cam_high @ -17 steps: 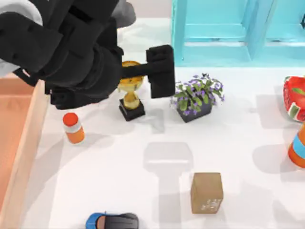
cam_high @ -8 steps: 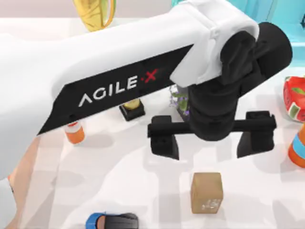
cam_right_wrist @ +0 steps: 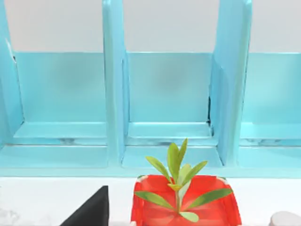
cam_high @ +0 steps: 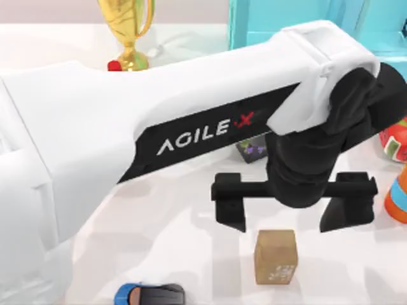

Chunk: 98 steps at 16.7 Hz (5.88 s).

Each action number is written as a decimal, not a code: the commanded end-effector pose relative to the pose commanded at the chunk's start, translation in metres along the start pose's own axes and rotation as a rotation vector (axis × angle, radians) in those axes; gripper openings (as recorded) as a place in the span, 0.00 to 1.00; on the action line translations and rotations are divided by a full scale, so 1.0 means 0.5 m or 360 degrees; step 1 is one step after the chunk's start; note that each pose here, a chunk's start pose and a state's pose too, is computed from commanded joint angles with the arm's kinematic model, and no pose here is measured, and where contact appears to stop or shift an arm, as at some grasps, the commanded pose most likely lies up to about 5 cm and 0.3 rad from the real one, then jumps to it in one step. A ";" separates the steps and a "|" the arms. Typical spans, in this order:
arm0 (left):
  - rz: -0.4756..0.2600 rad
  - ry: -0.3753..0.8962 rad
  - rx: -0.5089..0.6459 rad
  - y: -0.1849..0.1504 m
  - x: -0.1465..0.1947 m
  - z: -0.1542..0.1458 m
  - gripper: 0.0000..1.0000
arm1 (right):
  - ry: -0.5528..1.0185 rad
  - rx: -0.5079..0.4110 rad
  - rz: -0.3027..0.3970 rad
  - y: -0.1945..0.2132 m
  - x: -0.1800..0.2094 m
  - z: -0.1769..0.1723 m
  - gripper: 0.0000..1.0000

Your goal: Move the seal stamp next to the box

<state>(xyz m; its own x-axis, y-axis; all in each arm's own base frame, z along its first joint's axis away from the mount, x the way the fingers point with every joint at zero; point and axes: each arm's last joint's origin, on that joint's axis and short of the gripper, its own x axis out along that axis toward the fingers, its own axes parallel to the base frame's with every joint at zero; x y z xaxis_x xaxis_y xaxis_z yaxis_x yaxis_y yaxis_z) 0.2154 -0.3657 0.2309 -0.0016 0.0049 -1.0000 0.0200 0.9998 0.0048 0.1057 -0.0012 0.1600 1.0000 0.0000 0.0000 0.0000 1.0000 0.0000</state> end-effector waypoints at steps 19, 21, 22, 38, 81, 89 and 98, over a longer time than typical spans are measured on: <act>0.0000 0.0000 0.0000 0.000 0.200 0.000 0.77 | 0.0000 0.0000 0.0000 0.000 0.000 0.000 1.00; 0.0000 0.0000 0.0000 0.000 0.200 0.000 0.62 | 0.0000 0.0000 0.0000 0.000 0.000 0.000 1.00; 0.0000 0.0000 0.0000 0.000 0.200 0.000 0.55 | 0.0000 0.0000 0.0000 0.000 0.000 0.000 1.00; -0.0003 -0.0002 0.0000 0.000 0.198 0.001 0.00 | 0.0000 0.0000 0.0000 0.000 0.000 0.000 1.00; -0.0009 -0.0005 0.0000 0.560 0.040 -0.034 0.00 | 0.0000 0.0000 0.0000 0.000 0.000 0.000 1.00; -0.0008 -0.0004 0.0000 0.560 0.047 -0.035 0.23 | 0.0000 0.0000 0.0000 0.000 0.000 0.000 1.00; -0.0008 -0.0004 0.0000 0.560 0.047 -0.035 0.90 | 0.0000 0.0000 0.0000 0.000 0.000 0.000 1.00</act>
<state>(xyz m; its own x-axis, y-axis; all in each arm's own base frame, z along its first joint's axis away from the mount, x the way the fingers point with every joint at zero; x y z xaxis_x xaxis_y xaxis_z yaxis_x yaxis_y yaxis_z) 0.2035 -0.0852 0.2089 0.0008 -0.0005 -1.0000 0.0200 0.9998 -0.0005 0.1057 -0.0012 0.1600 1.0000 0.0000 0.0000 0.0000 1.0000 0.0000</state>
